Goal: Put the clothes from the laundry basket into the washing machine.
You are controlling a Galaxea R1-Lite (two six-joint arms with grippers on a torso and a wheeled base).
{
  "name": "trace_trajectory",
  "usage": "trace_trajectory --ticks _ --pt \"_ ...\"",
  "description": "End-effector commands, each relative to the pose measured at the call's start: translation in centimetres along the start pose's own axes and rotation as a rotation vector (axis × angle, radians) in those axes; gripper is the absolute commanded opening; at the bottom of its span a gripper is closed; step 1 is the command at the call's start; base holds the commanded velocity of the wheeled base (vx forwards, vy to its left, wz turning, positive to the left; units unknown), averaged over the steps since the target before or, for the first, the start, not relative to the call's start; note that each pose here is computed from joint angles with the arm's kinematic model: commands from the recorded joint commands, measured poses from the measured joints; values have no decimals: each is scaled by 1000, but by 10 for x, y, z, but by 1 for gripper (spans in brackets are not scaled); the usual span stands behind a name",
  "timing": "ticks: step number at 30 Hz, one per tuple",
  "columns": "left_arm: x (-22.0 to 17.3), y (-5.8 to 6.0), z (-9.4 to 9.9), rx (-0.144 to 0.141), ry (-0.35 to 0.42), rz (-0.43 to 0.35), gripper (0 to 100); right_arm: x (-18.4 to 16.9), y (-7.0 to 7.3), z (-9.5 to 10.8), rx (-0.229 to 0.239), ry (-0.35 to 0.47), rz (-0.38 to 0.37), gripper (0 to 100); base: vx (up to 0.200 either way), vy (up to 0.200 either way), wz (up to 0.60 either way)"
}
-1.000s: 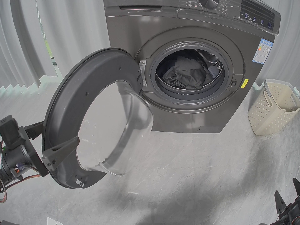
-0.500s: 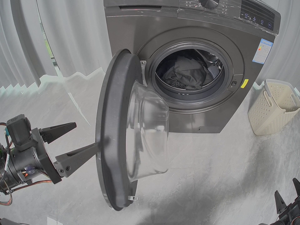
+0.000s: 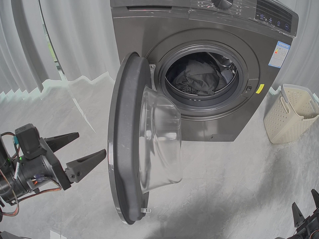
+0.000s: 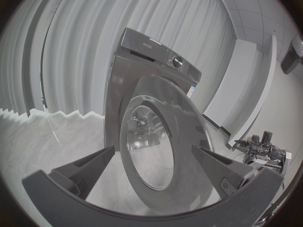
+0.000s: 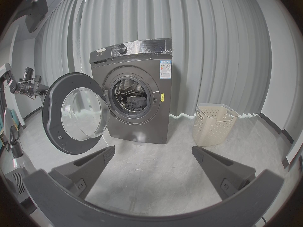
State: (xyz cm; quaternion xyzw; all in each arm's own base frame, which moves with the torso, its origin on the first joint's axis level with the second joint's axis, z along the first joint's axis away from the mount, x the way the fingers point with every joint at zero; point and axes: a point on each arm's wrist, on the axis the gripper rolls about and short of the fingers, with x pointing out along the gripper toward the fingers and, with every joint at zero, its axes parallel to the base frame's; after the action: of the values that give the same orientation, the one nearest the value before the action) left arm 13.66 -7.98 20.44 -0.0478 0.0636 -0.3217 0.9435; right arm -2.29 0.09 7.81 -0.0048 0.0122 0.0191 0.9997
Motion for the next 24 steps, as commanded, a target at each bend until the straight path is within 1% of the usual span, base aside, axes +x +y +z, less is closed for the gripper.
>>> trace_trajectory --ticks 1,3,5,11,16,19,21,22,24 --pt "30 3 -7 -7 43 -9 100 0 0 -3 -1 -5 0 100 0 0 0" --pt "39 1 -5 -6 18 -27 100 0 0 -3 -1 -5 0 100 0 0 0" --pt "53 -4 -5 -3 14 -54 100 0 0 -3 -1 -5 0 100 0 0 0" --pt "86 -14 -5 3 4 -62 100 0 0 -3 1 -5 -1 100 0 0 0" --pt "122 -20 3 -2 -58 -86 100 0 0 -3 -1 -5 0 100 0 0 0" --pt "145 -20 6 -5 -89 -86 100 0 0 -3 -1 -5 0 100 0 0 0" --pt "150 -20 7 -5 -96 -81 100 0 0 -3 -1 -5 0 100 0 0 0" --pt "168 -19 10 -9 -132 -55 100 0 0 -3 -1 -5 0 100 0 0 0" --pt "183 -17 12 -11 -169 -34 100 0 0 -2 -1 -6 0 100 0 0 0"
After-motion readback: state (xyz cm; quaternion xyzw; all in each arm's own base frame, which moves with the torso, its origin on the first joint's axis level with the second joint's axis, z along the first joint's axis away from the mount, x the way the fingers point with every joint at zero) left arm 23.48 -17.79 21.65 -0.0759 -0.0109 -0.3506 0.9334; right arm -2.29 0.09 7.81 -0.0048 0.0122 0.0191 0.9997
